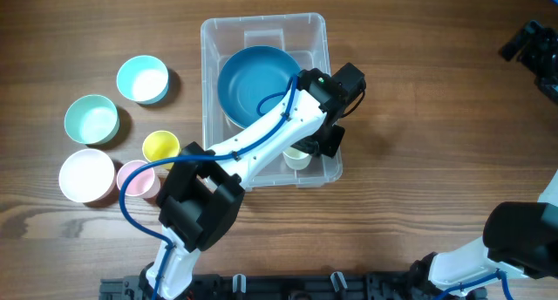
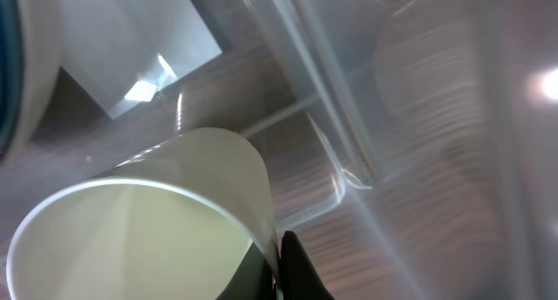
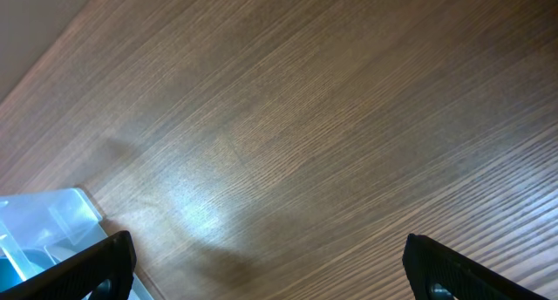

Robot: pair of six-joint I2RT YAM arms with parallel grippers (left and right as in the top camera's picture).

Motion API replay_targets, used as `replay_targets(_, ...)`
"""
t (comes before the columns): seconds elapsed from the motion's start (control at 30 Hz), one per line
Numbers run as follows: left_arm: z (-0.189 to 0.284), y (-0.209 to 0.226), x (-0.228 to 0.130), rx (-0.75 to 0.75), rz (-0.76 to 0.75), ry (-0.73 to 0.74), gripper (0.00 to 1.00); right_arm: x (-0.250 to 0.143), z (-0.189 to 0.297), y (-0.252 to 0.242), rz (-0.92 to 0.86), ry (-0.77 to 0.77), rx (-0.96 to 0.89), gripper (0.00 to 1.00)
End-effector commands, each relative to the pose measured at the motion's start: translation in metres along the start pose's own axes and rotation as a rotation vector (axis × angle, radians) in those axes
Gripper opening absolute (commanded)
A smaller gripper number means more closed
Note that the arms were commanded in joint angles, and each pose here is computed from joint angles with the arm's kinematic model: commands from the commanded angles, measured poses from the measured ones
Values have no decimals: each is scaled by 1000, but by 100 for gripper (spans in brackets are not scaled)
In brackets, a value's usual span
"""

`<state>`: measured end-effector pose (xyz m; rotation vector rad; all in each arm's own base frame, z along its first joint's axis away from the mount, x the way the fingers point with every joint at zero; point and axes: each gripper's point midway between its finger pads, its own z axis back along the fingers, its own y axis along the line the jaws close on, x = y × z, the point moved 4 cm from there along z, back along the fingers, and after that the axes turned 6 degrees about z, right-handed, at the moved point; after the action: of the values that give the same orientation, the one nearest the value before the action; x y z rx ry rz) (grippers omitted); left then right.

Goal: Pack container
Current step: 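Carry the cream cup into the bin's front right corner and release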

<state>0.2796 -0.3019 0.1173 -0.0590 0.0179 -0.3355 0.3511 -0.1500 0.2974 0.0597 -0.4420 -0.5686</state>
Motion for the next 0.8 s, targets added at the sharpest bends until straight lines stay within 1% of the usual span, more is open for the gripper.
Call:
replay_targets(0.0,-11,5,2,46,-5,9,5,0,-4,-2,-2,12,-11,100)
replay_targets(0.1,-11,6,2,57,-5,3,15,0,-4,-2,-2,12,-11,99)
replay_targets(0.13,-11,6,2,56,-5,4,21,0,-4,-2,-1,12,-11,99)
replay_targets(0.17,-11,6,2,56,-5,4,23,0,-4,-2,-2,12,-11,100)
replay_targets(0.23,-11,7,2,58,-5,6,22,0,-4,-2,-2,12,-11,100)
replay_targets(0.27,-11,7,2,58,-5,6,24,0,-4,-2,-2,12,-11,99)
replay_targets(0.3,-10,7,2,58,-5,6,28,0,-4,-2,-1,12,-11,99)
replay_targets(0.4,2,6,3,44,-5,-21,31,0,-4,-2,-2,12,-11,100)
replay_targets(0.43,12,5,4,38,-6,-46,33,0,-4,-2,-1,11,-11,99)
replay_targets(0.47,26,6,6,37,-6,-79,38,0,-4,-2,-1,11,-11,100)
replay_targets(0.5,42,7,8,40,-6,-121,39,0,-4,-2,-2,12,-11,100)
replay_targets(0.53,62,8,10,43,-5,-169,48,0,-4,-2,-2,12,-11,100)
replay_targets(0.57,78,10,10,45,-3,-211,49,0,-4,-2,-2,12,-11,99)
replay_targets(0.6,98,13,10,51,0,-263,53,0,-4,-2,-2,12,-11,99)
replay_targets(0.63,118,19,9,63,9,-321,56,0,-4,-2,-2,12,-11,100)
replay_targets(0.7,146,34,7,89,39,-411,57,0,-4,-2,-1,12,-11,100)
replay_targets(0.77,168,57,5,101,97,-466,57,0,-4,-2,-1,12,-11,100)
